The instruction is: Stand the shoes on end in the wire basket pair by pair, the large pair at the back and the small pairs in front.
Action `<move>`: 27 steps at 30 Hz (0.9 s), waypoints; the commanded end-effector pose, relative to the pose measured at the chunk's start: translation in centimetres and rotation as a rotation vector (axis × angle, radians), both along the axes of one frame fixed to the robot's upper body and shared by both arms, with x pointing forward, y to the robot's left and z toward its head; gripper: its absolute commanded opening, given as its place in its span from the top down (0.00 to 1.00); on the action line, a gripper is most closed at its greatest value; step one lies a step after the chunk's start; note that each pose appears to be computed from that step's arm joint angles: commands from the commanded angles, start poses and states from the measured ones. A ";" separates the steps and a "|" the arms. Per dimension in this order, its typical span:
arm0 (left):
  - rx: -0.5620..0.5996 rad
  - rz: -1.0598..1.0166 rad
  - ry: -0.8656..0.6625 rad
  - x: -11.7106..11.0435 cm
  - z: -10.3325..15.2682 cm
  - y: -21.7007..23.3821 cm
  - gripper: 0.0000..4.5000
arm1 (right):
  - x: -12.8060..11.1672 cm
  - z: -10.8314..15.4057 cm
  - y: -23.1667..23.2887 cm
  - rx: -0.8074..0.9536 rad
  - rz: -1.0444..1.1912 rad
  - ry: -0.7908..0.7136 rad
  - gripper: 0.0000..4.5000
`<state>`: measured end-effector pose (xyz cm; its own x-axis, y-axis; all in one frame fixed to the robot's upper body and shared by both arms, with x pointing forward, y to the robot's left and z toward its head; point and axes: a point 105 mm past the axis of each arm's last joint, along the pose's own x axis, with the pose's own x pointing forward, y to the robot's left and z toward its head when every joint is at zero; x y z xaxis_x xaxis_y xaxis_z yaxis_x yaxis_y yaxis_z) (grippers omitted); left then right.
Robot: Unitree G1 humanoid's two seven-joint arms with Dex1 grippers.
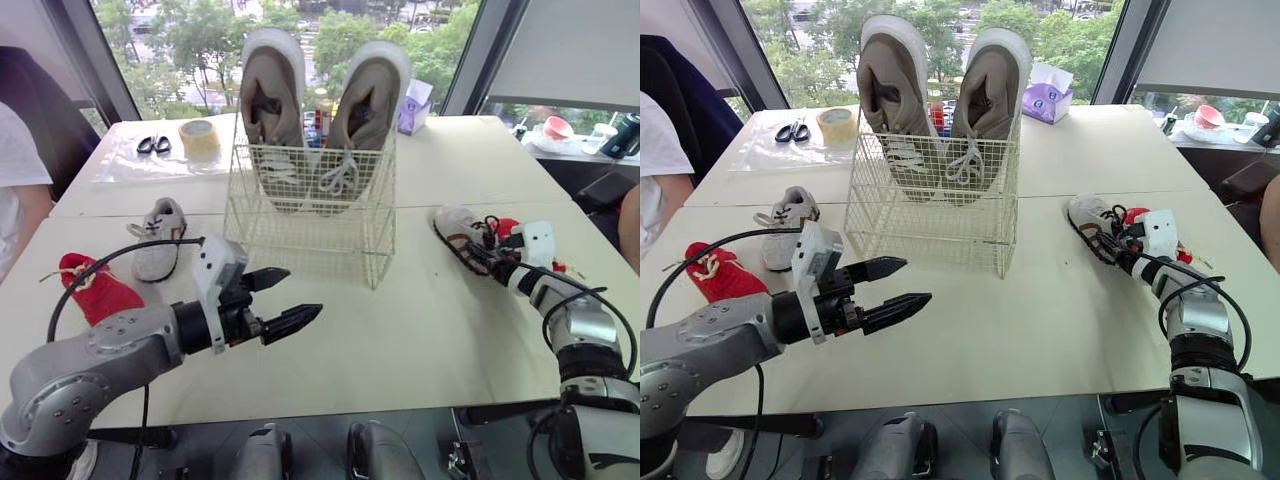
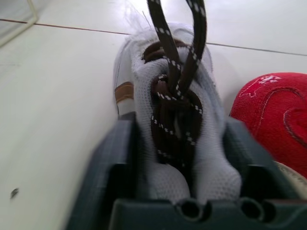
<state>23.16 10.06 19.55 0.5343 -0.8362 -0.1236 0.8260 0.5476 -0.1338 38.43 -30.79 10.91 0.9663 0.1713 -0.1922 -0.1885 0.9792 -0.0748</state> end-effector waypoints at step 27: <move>-0.614 -0.174 -0.232 7.8 20.6 7.5 0.00 | -10.0 32.8 10.8 -0.210 0.371 -0.939 0.90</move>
<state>30.91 17.46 39.49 0.3663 -0.7879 0.4950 0.9304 0.3047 -0.2037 29.66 -21.81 42.76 0.6995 0.4610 0.5460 -0.2500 0.8737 -0.4174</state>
